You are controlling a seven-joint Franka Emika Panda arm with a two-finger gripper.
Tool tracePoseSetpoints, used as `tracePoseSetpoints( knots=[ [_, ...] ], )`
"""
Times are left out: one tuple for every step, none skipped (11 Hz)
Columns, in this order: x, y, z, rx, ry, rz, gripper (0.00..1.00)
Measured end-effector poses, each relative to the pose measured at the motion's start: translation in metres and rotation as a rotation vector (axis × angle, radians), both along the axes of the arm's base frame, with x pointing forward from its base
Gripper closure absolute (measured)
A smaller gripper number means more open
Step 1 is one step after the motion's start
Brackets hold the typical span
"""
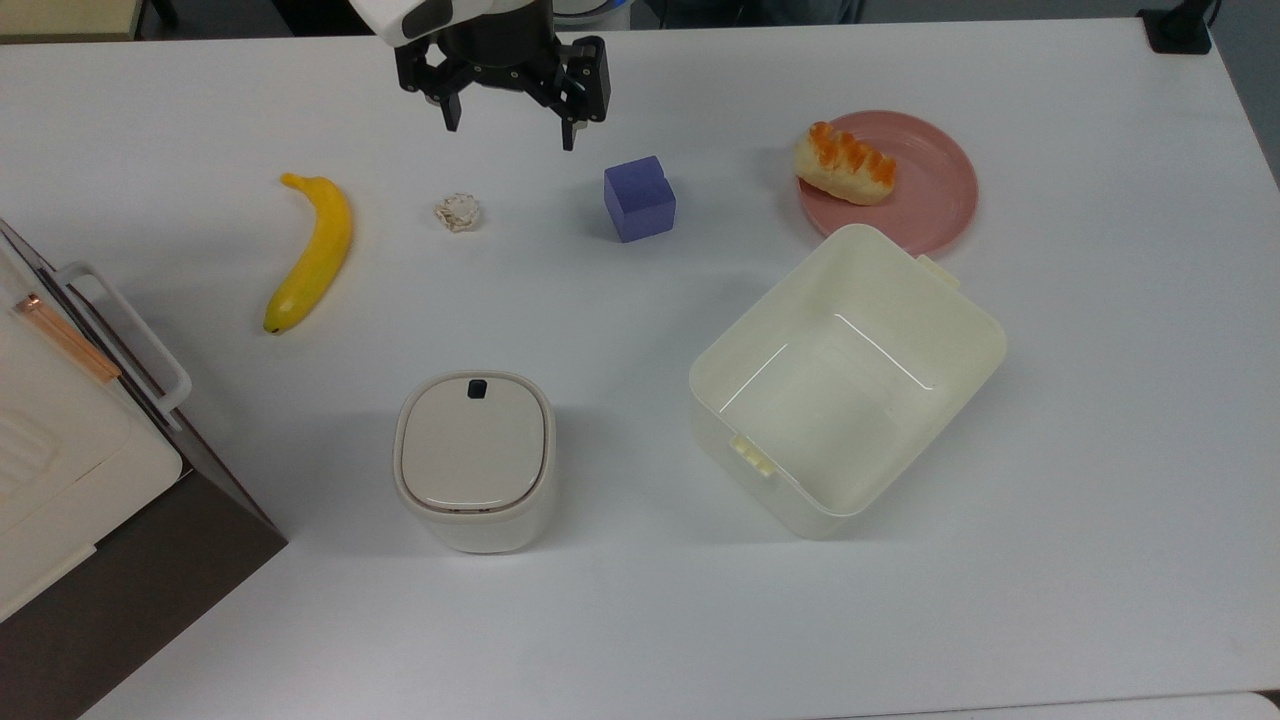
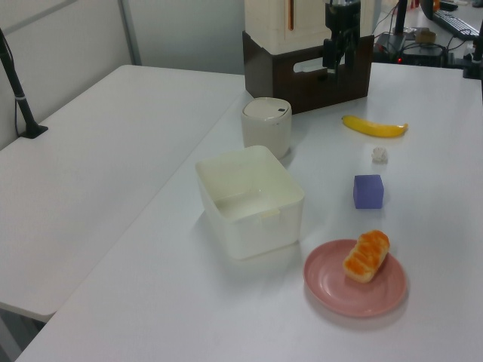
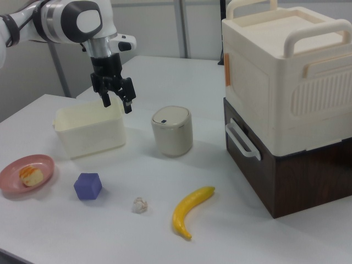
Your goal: Put the bread on the table
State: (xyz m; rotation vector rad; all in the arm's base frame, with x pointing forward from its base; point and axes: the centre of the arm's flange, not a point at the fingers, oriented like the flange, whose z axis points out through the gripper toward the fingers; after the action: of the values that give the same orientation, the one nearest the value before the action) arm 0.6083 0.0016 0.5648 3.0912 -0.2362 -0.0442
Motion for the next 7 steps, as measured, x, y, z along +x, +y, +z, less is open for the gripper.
tracePoseSetpoints(
  knots=[
    [-0.0001, 0.0000, 0.0002, 0.000, 0.000, 0.014, 0.06],
    [-0.0001, 0.0000, 0.0002, 0.001, 0.000, 0.021, 0.10],
    [-0.0001, 0.0000, 0.0003, 0.001, 0.001, 0.027, 0.17],
    [-0.0001, 0.0000, 0.0003, 0.001, 0.001, 0.029, 0.34],
    [-0.0001, 0.0000, 0.0004, 0.001, 0.001, 0.029, 0.43],
    [-0.0001, 0.0001, 0.0003, 0.001, 0.001, 0.030, 0.42],
    [-0.0002, 0.0009, 0.0001, 0.001, 0.001, 0.035, 0.41]
  ],
)
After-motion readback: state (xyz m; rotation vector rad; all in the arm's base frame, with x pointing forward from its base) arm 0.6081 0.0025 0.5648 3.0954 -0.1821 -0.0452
